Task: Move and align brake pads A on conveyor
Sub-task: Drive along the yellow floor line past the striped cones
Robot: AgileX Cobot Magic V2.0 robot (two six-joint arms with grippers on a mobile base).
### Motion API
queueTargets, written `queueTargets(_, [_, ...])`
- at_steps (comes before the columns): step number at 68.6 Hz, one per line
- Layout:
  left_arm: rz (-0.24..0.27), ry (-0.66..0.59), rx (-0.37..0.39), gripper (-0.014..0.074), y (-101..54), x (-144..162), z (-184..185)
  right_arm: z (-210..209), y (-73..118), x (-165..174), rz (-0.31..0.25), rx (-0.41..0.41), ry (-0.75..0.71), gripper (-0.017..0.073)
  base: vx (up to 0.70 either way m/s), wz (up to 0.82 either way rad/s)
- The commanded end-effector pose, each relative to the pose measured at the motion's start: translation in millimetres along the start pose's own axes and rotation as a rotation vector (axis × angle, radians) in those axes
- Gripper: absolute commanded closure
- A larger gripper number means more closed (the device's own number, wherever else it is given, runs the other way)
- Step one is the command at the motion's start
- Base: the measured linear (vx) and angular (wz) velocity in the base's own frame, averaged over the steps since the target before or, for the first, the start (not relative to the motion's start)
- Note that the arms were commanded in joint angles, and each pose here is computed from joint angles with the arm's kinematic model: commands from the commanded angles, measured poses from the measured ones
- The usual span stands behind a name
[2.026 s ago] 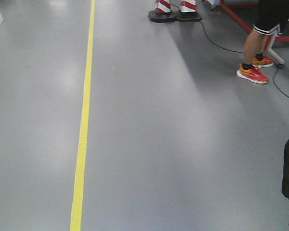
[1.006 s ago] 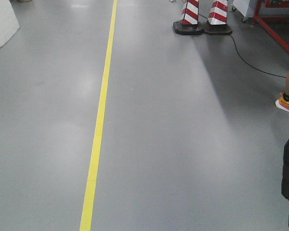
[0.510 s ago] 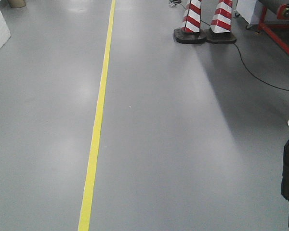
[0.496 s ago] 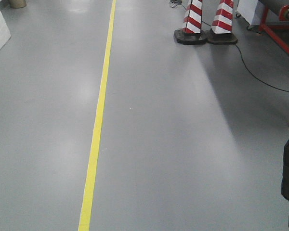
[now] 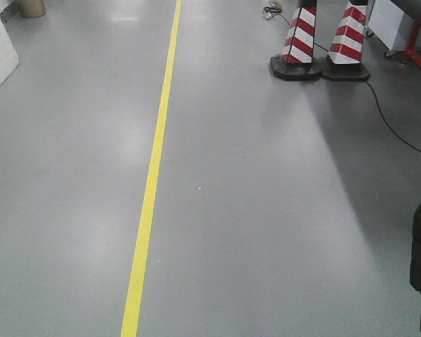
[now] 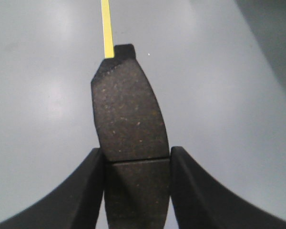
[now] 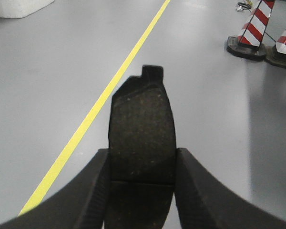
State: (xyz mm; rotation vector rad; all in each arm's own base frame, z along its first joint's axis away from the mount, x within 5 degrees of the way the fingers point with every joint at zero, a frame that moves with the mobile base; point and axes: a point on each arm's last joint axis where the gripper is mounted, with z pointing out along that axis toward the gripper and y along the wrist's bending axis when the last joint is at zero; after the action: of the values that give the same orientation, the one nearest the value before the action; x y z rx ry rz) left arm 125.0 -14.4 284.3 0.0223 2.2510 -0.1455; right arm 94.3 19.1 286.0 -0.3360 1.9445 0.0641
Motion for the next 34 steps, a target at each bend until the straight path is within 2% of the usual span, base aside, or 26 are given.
queueTargets(1, [-0.003,-0.110,0.013,0.0534,-2.2,-15.1,-6.3,-4.5,-4.3,-16.8,0.006,0.038,-0.105,0.0562,0.58,0.06])
queueTargets(34, [-0.003,-0.109,0.013,0.0534,-2.2,-15.1,-6.3,-4.5,-4.3,-16.8,0.006,0.038,-0.105,0.0562,0.58,0.01])
